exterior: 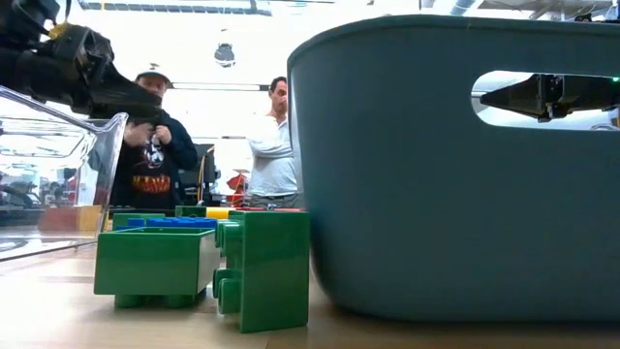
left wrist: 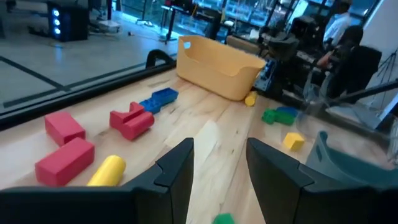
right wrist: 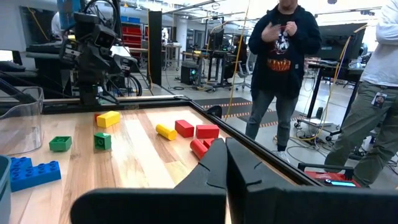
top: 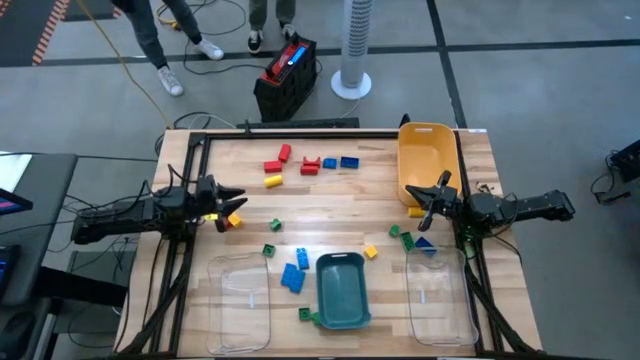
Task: Sort blocks
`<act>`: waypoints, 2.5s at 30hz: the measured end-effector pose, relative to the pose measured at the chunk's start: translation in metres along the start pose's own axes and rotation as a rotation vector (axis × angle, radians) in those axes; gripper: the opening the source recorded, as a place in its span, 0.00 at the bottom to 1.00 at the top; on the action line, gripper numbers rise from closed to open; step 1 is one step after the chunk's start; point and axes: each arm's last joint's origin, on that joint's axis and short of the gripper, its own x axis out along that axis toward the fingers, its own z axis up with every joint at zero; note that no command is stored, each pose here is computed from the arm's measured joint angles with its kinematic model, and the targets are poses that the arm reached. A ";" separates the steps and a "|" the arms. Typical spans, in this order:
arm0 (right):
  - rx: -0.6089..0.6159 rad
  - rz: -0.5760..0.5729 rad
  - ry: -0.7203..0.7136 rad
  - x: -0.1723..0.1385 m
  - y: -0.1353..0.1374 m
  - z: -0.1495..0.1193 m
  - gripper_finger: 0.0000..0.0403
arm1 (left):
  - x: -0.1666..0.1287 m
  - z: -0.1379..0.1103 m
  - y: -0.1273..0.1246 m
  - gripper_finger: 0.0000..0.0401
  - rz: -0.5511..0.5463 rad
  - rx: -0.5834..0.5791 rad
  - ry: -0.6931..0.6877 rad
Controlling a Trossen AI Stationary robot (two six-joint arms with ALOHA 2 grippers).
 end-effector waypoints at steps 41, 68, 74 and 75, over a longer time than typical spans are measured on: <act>0.376 0.001 -0.015 0.001 -0.001 0.001 0.02 | -0.002 0.010 -0.003 0.35 -0.029 0.171 -0.060; 0.447 0.160 0.011 0.002 0.005 0.004 0.02 | 0.080 0.102 -0.055 0.35 0.052 0.387 0.472; 0.422 0.184 0.013 0.001 0.007 0.004 0.07 | 0.113 0.101 -0.068 0.37 0.063 0.285 0.754; 0.422 0.183 0.012 0.001 0.007 0.004 0.08 | 0.119 0.097 -0.070 0.39 0.061 0.267 0.814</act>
